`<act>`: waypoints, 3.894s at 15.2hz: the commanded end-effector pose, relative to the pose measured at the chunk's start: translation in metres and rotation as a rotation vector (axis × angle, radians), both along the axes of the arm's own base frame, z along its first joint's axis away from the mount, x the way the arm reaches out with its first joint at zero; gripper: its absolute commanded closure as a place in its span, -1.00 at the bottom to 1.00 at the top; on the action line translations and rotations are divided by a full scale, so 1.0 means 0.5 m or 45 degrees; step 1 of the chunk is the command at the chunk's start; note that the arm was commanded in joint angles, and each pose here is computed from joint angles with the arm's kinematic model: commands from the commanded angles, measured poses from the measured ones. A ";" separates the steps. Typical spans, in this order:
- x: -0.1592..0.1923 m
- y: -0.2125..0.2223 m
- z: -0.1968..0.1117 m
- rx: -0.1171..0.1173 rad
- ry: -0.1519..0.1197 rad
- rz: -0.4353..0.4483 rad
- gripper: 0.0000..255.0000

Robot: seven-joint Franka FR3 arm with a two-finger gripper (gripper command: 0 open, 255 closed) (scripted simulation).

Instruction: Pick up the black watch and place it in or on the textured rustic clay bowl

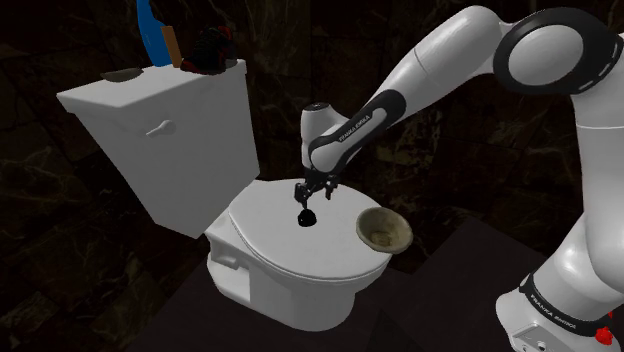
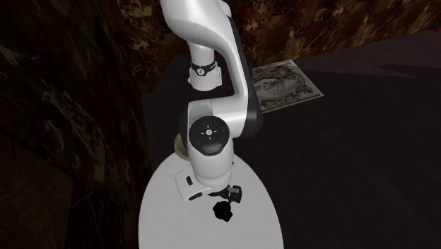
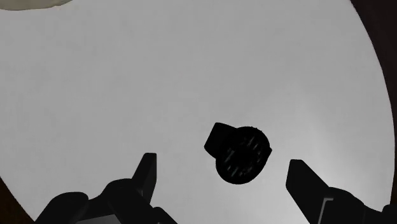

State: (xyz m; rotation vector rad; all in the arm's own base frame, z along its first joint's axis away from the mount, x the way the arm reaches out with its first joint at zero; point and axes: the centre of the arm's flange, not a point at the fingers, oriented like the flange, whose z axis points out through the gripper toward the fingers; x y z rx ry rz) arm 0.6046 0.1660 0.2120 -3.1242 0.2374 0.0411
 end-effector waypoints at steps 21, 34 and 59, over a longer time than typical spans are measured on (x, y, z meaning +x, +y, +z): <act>0.065 0.046 -0.177 0.007 0.024 -0.010 1.00; 0.065 0.046 -0.125 0.007 0.024 -0.010 1.00; 0.065 0.046 0.139 0.007 0.024 -0.010 1.00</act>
